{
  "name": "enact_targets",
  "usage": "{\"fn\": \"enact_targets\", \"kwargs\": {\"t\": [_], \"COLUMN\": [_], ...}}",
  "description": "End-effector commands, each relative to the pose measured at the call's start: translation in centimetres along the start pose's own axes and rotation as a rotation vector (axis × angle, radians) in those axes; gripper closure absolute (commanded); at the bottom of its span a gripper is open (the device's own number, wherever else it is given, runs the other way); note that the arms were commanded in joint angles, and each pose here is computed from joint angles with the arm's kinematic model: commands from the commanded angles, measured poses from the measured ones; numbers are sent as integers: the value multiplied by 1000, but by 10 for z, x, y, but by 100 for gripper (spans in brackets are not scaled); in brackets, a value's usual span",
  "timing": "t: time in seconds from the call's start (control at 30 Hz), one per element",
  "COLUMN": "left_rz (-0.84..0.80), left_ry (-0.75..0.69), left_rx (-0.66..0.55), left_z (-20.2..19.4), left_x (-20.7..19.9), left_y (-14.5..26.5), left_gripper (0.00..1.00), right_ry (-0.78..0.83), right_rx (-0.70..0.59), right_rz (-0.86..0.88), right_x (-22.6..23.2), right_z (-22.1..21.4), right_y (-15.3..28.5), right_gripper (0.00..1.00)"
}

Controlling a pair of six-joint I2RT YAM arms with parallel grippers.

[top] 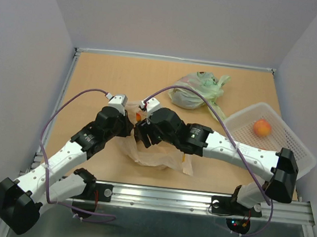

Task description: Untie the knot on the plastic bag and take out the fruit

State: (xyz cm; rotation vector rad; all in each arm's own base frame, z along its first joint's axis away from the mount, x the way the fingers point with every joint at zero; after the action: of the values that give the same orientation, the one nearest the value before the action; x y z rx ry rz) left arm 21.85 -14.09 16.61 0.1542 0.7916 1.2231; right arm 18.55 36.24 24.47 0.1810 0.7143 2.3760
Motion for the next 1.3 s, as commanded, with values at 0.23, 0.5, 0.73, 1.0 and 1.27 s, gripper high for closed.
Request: {"fn": "enact_targets", "kwargs": {"t": [0.23,0.5,0.73,1.0,1.27], "left_rz": [-85,-78,-74,-65,9], "left_ry": [68,80,89,100,156], "left_rx": [70,88,103,89,39], "left_z": [-7,-13,-18,-16,-7], "left_x": [-15,-12,-10,-9,-3], "left_y": [9,14,17,21,14], "left_gripper": [100,100,100,100,100], "right_ry": [1,-36,-43,-73,-48], "right_rx": [87,82,109,109,-31], "right_rz": [-273,-336,-302,-276,-73], "right_x": [-46,-86,-88,-85,-65], "right_z": [-67,-86,-105,-111,-71], "right_y": [-53,-92,-129,-122,-66], "right_gripper": [38,30,31,74,96]}}
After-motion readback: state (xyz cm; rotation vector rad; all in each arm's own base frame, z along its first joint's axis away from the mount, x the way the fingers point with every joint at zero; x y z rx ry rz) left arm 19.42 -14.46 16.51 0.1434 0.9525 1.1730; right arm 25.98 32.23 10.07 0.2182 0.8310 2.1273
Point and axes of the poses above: each gripper's point midway between its finger pads, its own y axis back along the fingers, its own x axis along the line the jaws close on, z = x × y, the point moved 4 cm from there along y, back along the fingers, and after that the axes turned 8 degrees about y, right-handed, at the moved point
